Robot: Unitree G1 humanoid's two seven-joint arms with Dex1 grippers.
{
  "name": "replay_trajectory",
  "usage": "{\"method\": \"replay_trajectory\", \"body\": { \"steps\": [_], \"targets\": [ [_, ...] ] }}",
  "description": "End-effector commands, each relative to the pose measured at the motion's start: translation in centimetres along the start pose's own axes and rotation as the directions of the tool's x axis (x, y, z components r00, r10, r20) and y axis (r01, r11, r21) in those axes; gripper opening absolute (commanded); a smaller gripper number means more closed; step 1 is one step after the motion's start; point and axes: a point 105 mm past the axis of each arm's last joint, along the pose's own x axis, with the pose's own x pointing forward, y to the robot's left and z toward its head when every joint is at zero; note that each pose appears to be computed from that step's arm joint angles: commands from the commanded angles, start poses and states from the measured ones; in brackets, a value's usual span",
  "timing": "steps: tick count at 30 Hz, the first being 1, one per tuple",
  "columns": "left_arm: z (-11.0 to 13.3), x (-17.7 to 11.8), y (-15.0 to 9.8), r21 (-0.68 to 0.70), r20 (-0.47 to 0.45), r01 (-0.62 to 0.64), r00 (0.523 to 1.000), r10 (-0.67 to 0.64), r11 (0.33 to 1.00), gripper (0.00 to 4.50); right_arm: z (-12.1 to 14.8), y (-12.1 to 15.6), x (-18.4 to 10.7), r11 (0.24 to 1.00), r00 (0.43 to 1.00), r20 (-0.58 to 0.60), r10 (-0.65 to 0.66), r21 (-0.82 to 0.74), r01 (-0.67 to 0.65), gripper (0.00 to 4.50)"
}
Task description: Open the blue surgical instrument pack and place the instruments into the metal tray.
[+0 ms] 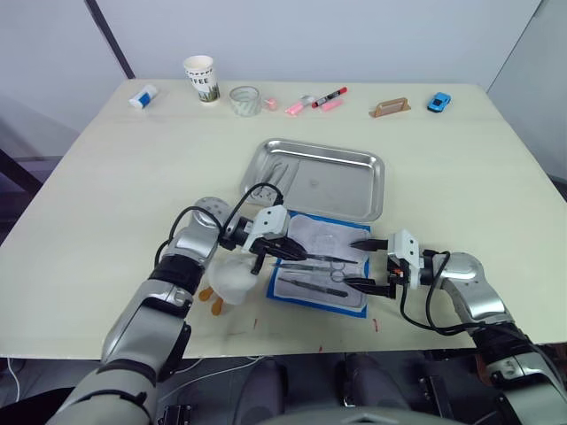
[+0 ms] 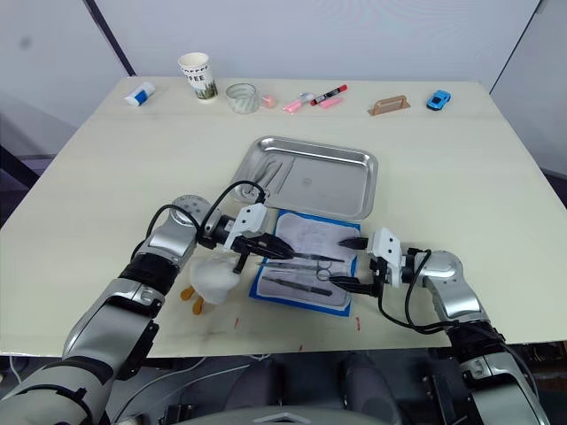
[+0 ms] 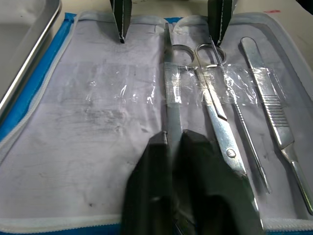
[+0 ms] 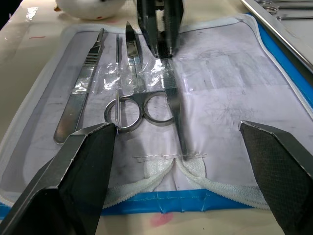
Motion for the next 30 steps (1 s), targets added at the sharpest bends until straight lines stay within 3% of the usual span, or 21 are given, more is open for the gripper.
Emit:
{"method": "replay_trajectory", "body": {
  "steps": [1, 10, 15, 30],
  "targets": [
    [0.3, 0.1, -0.2, 0.016, -0.002, 0.021, 1.0, -0.021, 1.0, 0.12, -4.1, 1.9, 0.6, 0.99, 0.992, -0.117, 0.05, 0.14, -0.033, 4.41],
    [2.0, -0.5, 0.5, 0.059, 0.012, 0.013, 1.0, -0.014, 0.998, 0.12, -4.0, 1.8, 0.7, 0.99, 0.992, -0.115, 0.053, 0.138, -0.037, 4.41],
    [2.4, -1.5, 0.8, 0.069, -0.054, 0.027, 0.998, -0.023, 0.997, 0.12, -4.0, 1.9, 0.7, 0.99, 0.992, -0.115, 0.058, 0.138, -0.042, 4.41],
    [3.2, -3.5, 0.4, 0.055, -0.082, 0.025, 0.996, -0.02, 0.998, 0.12, -4.1, 1.9, 0.7, 0.989, 0.991, -0.118, 0.061, 0.139, -0.045, 4.41]
  ]
}}
